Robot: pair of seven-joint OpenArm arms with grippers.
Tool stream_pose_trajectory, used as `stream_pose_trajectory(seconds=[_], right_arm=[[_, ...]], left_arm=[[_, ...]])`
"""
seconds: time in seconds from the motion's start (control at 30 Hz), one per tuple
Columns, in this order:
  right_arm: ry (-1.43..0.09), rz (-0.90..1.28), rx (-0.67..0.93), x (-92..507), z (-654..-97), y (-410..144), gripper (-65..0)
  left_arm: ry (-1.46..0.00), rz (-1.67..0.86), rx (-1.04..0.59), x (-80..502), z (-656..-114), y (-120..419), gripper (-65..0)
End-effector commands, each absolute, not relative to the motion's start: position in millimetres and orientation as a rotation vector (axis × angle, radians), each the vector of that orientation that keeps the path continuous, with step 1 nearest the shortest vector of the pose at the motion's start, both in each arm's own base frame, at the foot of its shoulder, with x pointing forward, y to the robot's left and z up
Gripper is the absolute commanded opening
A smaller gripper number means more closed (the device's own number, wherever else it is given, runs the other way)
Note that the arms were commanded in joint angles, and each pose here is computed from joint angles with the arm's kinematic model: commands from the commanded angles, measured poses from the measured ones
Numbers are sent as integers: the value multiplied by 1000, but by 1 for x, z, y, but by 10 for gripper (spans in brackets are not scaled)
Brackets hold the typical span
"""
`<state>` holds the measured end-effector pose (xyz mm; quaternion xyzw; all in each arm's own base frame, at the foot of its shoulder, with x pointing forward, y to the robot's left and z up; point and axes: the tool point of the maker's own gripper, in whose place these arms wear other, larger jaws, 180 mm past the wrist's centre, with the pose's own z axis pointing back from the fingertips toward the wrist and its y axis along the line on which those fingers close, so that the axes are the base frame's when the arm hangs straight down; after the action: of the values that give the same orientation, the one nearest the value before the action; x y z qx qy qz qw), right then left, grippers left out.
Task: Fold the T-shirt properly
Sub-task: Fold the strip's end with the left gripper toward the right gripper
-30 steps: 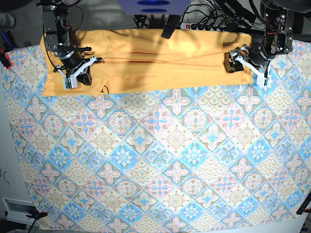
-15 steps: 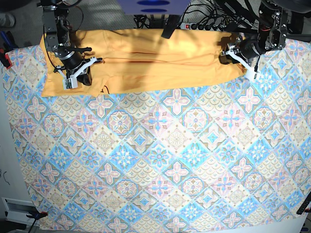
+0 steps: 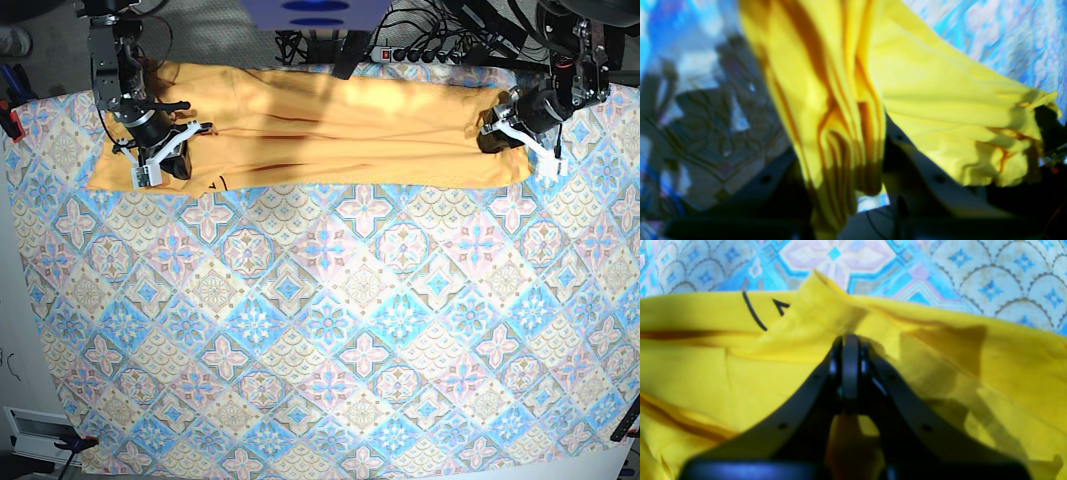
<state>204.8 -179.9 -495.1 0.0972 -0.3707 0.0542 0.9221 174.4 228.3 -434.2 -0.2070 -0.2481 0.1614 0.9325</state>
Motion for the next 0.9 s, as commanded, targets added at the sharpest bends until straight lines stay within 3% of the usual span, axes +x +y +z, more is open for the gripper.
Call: stream_pose_trajectory(seconds=[0.0, 0.3, 0.5, 0.87], right_arm=[[-569, 160, 187, 167, -523, -176, -650], [-583, 290, 284, 180, -520, -120, -650], [-581, 334, 315, 181, -520, -102, -650], [-584, 328, 311, 181, -519, -105, -650]], left_arm=[[-576, 332, -376, 186, -420, 247, -650], [-637, 365, -336, 195, -404, 271, -650], [-671, 330, -354, 203, -393, 259, -650], [-656, 223, -593, 226, -393, 146, -650]])
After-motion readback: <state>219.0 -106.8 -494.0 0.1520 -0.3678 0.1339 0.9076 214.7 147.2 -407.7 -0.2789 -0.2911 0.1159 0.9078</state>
